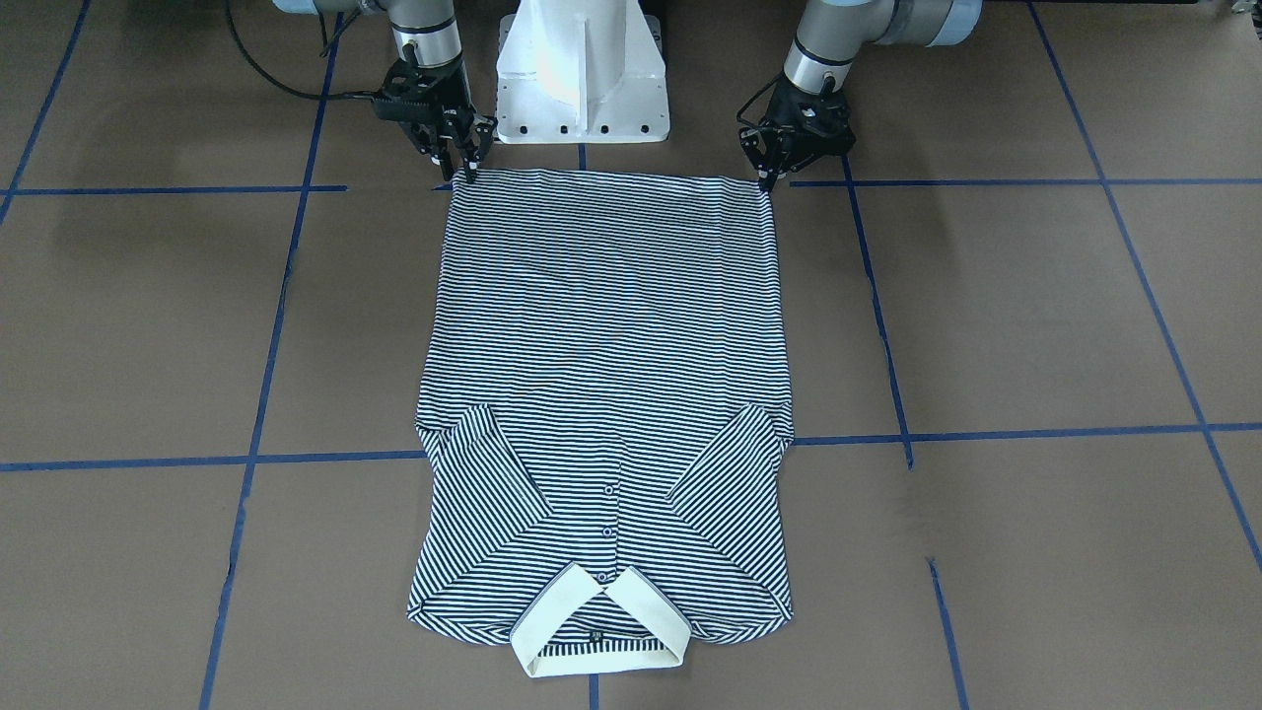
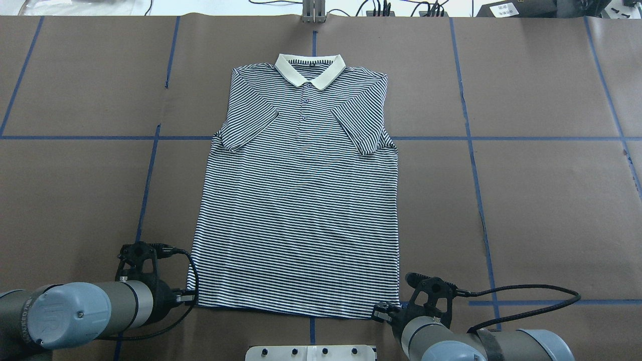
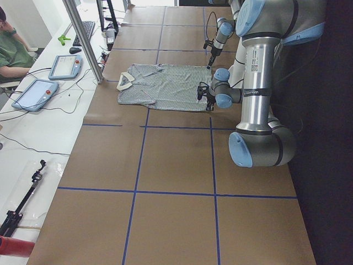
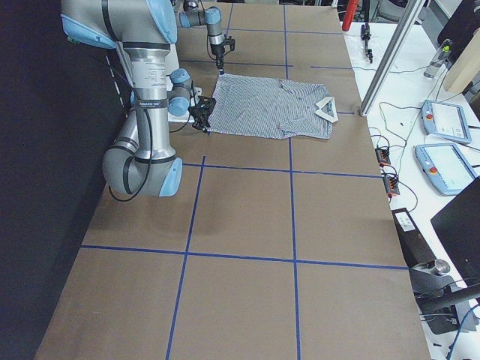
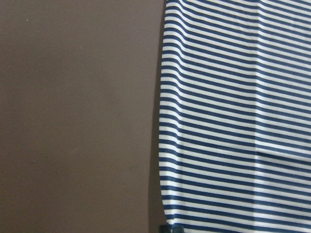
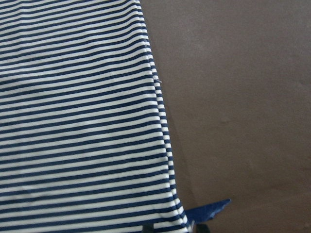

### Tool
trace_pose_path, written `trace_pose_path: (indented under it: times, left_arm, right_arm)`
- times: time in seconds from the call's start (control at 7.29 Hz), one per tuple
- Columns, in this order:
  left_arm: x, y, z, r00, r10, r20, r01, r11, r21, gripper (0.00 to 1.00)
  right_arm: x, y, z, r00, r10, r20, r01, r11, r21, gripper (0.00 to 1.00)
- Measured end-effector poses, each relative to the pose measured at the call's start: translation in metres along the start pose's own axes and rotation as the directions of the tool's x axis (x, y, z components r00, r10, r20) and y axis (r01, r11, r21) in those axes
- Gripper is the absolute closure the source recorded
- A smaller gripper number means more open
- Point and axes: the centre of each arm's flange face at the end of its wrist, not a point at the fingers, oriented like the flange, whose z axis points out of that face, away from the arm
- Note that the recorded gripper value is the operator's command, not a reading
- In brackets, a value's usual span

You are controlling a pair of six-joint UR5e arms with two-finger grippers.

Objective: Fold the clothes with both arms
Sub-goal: 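Lift the hem with both grippers and fold it toward the collar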

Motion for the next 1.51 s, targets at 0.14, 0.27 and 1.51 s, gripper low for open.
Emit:
trace_pose_path:
  times: [0.14, 0.27, 1.51]
  left_arm:
    - [0.001, 0.0, 0.0, 1.0, 0.0, -0.002, 0.0, 1.0, 0.0, 1.0]
    - [0.003, 0.0, -0.002, 1.0, 0.0, -0.007, 0.0, 1.0, 0.001, 1.0]
    - [0.064, 0.001, -0.267, 0.995, -0.002, -0.098, -0.013, 0.988, -0.157, 1.0]
  right_arm:
    - [0.0, -0.001, 0.0, 1.0, 0.011, 0.001, -0.011, 1.0, 0.003, 1.0]
    - [-0.001, -0.003, -0.003, 1.0, 0.017, 0.006, -0.017, 1.0, 0.006, 1.0]
    - [0.027, -0.059, -0.22, 0.999, 0.007, 0.045, -0.002, 0.994, -0.112, 1.0]
